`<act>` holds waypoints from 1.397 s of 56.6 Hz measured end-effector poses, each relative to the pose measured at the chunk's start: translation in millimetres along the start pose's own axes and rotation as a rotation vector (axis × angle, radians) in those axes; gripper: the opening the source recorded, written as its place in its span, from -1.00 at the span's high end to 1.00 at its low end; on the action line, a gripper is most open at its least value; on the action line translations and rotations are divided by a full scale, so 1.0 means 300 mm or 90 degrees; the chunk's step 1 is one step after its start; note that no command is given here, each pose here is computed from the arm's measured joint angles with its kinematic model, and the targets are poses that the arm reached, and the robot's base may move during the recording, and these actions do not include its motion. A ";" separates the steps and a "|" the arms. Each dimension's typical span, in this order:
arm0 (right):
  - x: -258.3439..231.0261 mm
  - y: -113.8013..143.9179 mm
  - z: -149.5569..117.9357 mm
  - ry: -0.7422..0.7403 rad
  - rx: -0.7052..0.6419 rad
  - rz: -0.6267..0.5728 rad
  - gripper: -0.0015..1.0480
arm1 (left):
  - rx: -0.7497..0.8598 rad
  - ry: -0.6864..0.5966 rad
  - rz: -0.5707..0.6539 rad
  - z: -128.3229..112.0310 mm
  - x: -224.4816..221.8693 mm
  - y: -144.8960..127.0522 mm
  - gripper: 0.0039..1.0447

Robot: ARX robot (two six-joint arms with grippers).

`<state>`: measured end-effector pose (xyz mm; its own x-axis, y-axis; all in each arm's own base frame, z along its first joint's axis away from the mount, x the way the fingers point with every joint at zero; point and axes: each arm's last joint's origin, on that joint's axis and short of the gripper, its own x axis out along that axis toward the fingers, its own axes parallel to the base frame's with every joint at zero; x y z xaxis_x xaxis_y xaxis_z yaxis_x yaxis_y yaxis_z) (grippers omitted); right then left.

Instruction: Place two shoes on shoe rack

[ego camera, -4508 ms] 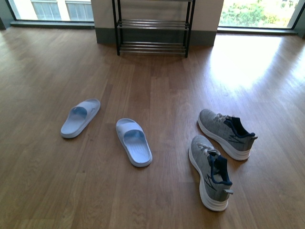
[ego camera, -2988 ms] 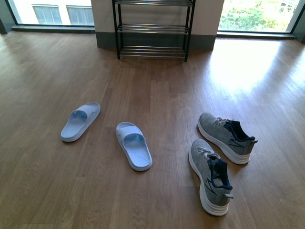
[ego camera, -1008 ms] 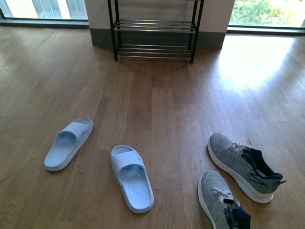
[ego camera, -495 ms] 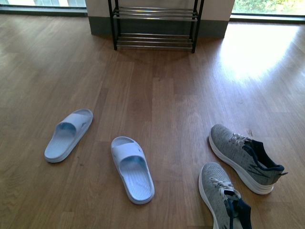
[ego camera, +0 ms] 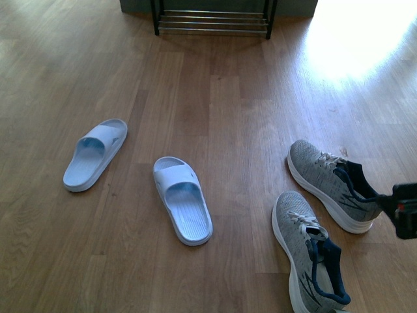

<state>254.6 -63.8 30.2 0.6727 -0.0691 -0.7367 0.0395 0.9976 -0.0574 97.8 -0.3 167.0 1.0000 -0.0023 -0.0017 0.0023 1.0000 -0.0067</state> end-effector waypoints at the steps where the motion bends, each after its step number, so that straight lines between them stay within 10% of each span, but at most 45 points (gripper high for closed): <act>1: 0.010 -0.001 -0.008 0.007 -0.002 0.000 -0.82 | 0.000 0.000 0.000 0.000 0.000 0.000 -0.83; 41: 0.367 -0.028 -0.345 0.261 -0.026 0.032 -0.82 | 0.000 0.000 0.000 0.000 0.000 0.000 -0.83; 79: 0.391 -0.039 -0.269 0.231 0.009 0.048 -0.82 | 0.000 0.000 0.000 0.000 0.000 0.000 -0.83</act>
<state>273.4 -84.3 -109.8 0.3678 0.0089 -0.9299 0.0112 0.9998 0.0140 97.8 -0.3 167.0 1.0000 -0.0023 -0.0017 0.0023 1.0000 -0.0067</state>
